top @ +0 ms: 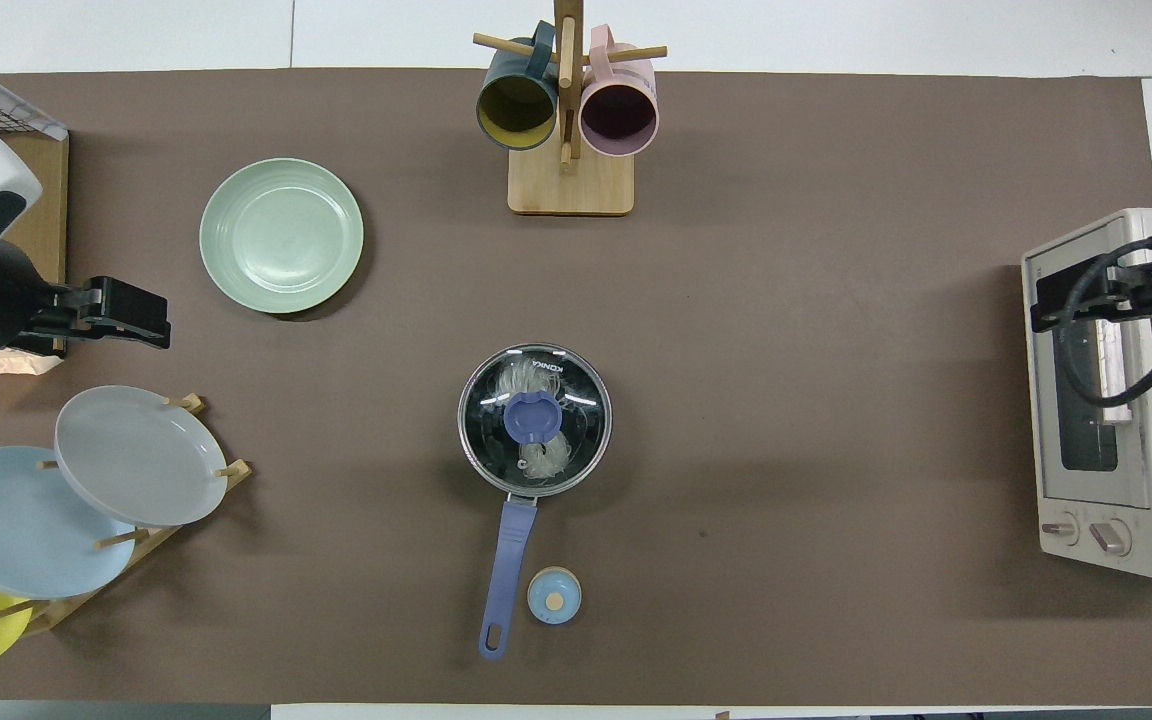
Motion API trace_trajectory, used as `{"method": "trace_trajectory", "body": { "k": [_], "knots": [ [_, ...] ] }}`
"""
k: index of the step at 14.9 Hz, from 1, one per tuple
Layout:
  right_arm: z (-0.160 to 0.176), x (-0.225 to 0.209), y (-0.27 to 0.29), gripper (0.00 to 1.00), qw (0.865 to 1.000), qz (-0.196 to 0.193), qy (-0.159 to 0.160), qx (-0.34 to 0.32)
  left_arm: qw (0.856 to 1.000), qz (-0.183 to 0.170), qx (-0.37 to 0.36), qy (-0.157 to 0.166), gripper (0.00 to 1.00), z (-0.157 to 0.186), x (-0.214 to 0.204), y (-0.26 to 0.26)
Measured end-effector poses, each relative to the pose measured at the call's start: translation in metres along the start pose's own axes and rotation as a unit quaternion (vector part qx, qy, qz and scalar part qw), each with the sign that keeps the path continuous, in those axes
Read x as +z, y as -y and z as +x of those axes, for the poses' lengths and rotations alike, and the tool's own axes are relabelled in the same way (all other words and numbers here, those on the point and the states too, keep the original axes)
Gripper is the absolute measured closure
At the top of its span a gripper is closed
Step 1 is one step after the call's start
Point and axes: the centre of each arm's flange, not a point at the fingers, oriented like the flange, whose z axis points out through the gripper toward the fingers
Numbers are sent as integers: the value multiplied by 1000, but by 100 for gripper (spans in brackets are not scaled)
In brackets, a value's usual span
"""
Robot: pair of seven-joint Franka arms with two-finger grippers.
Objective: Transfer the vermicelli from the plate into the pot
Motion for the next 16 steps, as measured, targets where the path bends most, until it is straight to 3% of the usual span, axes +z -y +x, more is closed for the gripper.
{"method": "trace_trajectory", "body": {
  "k": [16],
  "knots": [
    [0, 8, -9, 0, 1000, -7, 10, -24, 1000, 0, 0, 0, 0, 0, 0, 0]
  ]
}}
